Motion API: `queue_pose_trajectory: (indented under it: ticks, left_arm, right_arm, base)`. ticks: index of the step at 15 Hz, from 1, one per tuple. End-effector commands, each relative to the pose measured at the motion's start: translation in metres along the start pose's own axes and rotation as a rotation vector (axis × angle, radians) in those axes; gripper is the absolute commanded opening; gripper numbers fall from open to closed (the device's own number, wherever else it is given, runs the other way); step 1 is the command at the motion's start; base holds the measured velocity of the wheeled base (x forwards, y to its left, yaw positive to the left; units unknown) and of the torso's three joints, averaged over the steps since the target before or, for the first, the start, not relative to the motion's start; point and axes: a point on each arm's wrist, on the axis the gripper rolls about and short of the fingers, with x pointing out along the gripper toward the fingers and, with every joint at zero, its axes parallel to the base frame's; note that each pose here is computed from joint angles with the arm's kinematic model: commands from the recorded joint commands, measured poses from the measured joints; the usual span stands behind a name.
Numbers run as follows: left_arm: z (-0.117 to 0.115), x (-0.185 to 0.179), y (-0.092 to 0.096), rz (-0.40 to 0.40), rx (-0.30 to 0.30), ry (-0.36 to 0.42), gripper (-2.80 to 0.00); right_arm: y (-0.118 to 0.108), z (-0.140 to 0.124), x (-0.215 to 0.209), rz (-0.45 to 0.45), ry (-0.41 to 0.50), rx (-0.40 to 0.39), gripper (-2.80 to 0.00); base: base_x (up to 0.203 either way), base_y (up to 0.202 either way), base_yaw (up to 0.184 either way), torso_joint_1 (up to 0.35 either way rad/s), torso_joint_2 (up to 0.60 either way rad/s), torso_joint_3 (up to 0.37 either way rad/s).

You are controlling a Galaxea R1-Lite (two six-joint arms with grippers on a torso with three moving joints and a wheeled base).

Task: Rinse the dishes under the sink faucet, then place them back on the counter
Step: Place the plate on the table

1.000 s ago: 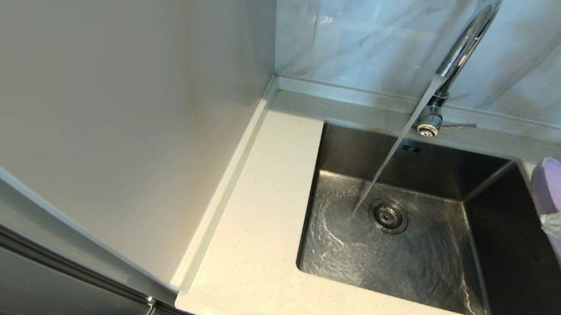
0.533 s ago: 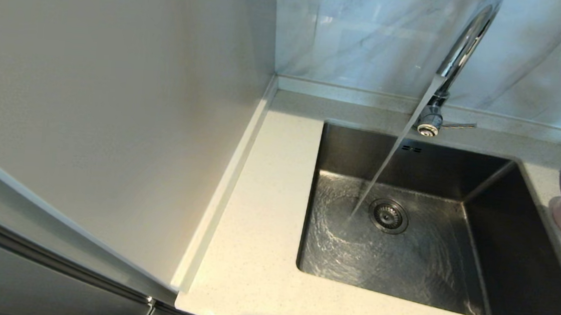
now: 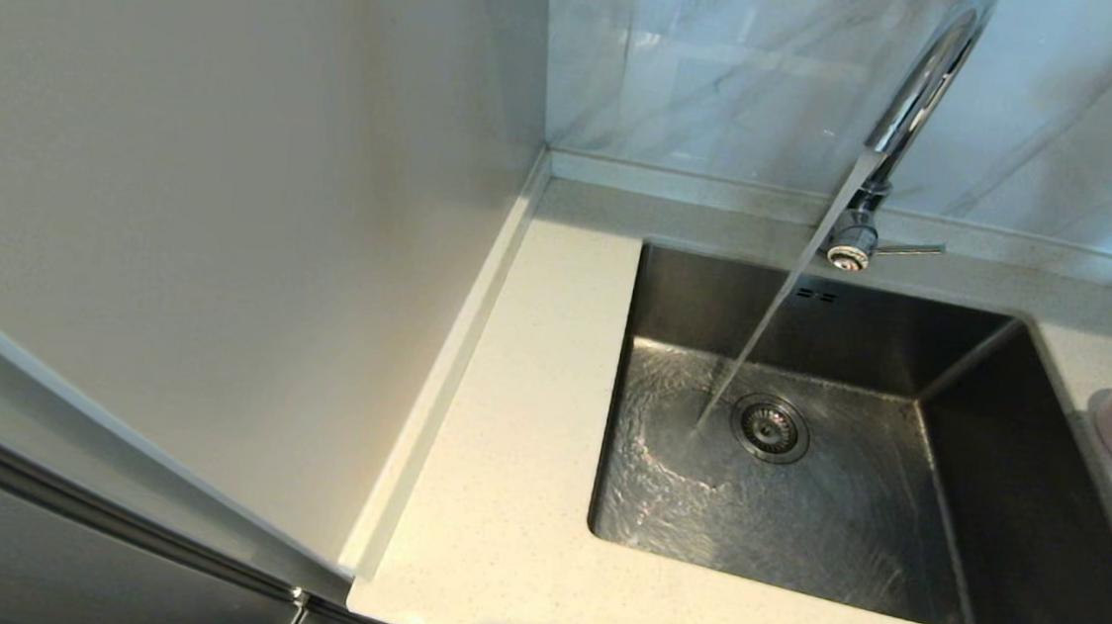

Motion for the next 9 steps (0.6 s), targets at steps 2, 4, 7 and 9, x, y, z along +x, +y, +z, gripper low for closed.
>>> queue_pose_trajectory:
  ticks: [2,4,7,9]
  left_arm:
    - [0.000,0.000,0.000,-0.001,0.000,0.000,-2.80]
    - [0.000,0.000,0.000,0.001,0.000,0.000,-2.80]
    - [0.000,0.000,0.000,0.000,0.000,0.000,-2.80]
    - [0.000,0.000,0.000,0.001,0.000,0.000,-2.80]
  right_arm:
    - [-0.008,-0.022,-0.010,-0.041,0.111,0.067,-2.80]
    - [-0.001,-0.042,-0.014,-0.026,0.217,0.107,-2.80]
    - [0.010,-0.066,-0.005,-0.005,0.329,0.152,-2.80]
    - [0.017,-0.078,0.002,0.037,0.390,0.168,-2.80]
  base:
    - [0.000,0.000,0.000,0.000,0.00,0.000]
    - [0.000,0.000,0.000,0.000,0.00,0.000]
    - [0.000,0.000,0.000,0.000,0.00,0.000]
    - [0.000,0.000,0.000,0.000,0.00,0.000]
